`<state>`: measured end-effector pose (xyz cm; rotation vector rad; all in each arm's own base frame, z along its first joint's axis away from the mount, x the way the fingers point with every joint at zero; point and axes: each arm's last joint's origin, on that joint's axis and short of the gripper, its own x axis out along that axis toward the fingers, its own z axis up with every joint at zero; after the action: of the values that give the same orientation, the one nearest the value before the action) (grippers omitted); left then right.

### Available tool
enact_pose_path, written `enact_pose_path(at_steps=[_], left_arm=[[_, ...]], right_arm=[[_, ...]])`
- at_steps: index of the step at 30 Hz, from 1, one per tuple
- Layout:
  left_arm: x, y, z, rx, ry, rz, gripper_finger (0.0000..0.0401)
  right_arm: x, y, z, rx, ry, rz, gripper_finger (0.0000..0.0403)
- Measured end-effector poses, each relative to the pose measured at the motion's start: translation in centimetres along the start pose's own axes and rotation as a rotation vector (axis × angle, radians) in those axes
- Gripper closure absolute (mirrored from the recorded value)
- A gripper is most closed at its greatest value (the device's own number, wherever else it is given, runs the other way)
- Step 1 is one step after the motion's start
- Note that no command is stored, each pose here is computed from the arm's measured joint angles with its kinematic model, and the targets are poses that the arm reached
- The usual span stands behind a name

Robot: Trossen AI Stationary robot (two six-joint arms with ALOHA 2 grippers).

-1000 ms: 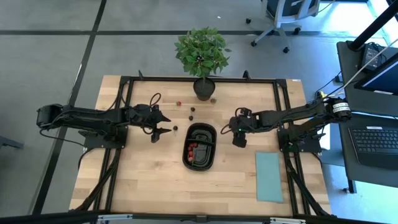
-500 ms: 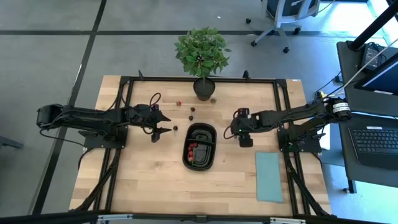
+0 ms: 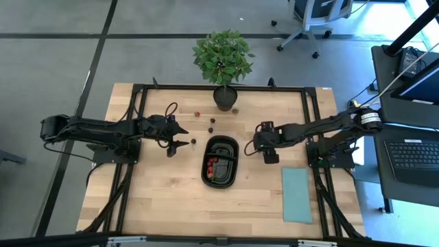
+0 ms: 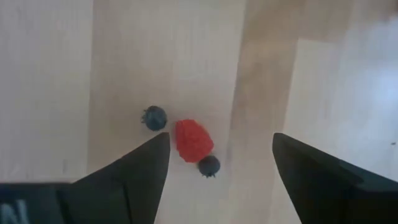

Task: Pick and placing Produce into tupperware
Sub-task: Put the red raspberry into the black container with the other red fruits

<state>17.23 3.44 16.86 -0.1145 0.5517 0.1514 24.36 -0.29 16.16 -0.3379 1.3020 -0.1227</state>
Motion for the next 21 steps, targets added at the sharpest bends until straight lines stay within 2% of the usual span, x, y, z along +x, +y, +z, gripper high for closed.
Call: enact_pose_path(at_steps=[11, 21], left_arm=[[0.0, 0.0, 0.0, 0.000, 0.000, 0.000, 0.0165], [0.0, 0.0, 0.0, 0.000, 0.000, 0.000, 0.0165]], right_arm=[[2.3, 0.8, -0.1, -0.030, 0.094, 0.054, 0.0118], [2.7, 0.9, 0.1, -0.034, 0.102, 0.059, 0.0130]])
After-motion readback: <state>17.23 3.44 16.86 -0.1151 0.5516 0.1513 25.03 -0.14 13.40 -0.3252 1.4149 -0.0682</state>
